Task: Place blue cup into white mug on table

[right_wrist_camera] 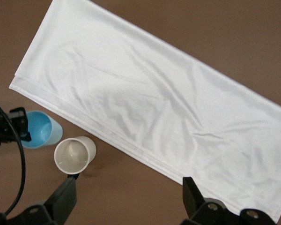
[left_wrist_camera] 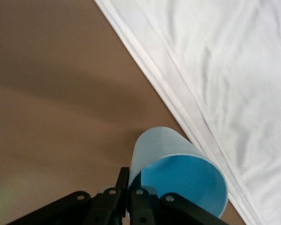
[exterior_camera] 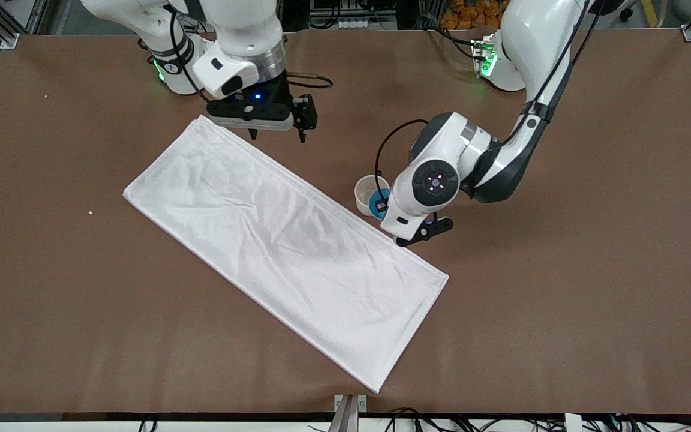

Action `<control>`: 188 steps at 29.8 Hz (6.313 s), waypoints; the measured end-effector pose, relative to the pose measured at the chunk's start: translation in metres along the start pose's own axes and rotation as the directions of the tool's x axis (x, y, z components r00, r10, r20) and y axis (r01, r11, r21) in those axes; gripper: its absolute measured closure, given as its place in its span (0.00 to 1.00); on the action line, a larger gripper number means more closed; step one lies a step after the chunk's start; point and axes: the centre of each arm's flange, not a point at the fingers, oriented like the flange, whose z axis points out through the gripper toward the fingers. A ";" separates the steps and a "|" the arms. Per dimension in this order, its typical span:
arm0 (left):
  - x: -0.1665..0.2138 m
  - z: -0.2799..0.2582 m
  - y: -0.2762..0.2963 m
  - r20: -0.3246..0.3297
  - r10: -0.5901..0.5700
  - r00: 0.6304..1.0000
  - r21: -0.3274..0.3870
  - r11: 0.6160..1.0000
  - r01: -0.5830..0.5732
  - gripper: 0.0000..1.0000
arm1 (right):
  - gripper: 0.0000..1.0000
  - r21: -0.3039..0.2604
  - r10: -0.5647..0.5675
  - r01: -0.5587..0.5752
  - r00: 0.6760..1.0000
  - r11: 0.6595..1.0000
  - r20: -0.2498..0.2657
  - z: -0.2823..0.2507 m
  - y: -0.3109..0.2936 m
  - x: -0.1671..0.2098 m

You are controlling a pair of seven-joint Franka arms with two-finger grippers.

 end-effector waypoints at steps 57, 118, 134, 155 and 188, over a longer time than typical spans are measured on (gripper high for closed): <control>-0.001 0.049 0.019 0.024 -0.027 0.999 -0.015 1.000 0.027 0.96 | 0.00 0.025 -0.146 0.145 0.987 0.989 0.067 0.005 0.340 0.130; -0.027 0.077 -0.008 -0.025 0.004 1.000 -0.034 0.999 -0.005 0.42 | 0.00 0.023 -0.161 0.160 0.986 0.987 0.052 -0.003 0.365 0.132; 0.044 -0.030 -0.067 -0.150 0.121 0.981 -0.106 0.985 -0.138 0.00 | 0.00 0.025 -0.161 0.160 0.986 0.987 0.051 -0.003 0.364 0.132; 0.180 -0.121 -0.286 -0.251 0.266 0.931 0.001 0.962 -0.274 0.00 | 0.00 0.027 -0.164 0.163 0.985 0.986 0.051 -0.003 0.362 0.132; 0.061 -0.270 -0.359 -0.375 0.236 0.897 0.046 0.971 -0.236 0.00 | 0.00 0.032 -0.173 0.170 0.981 0.985 0.093 -0.023 0.358 0.122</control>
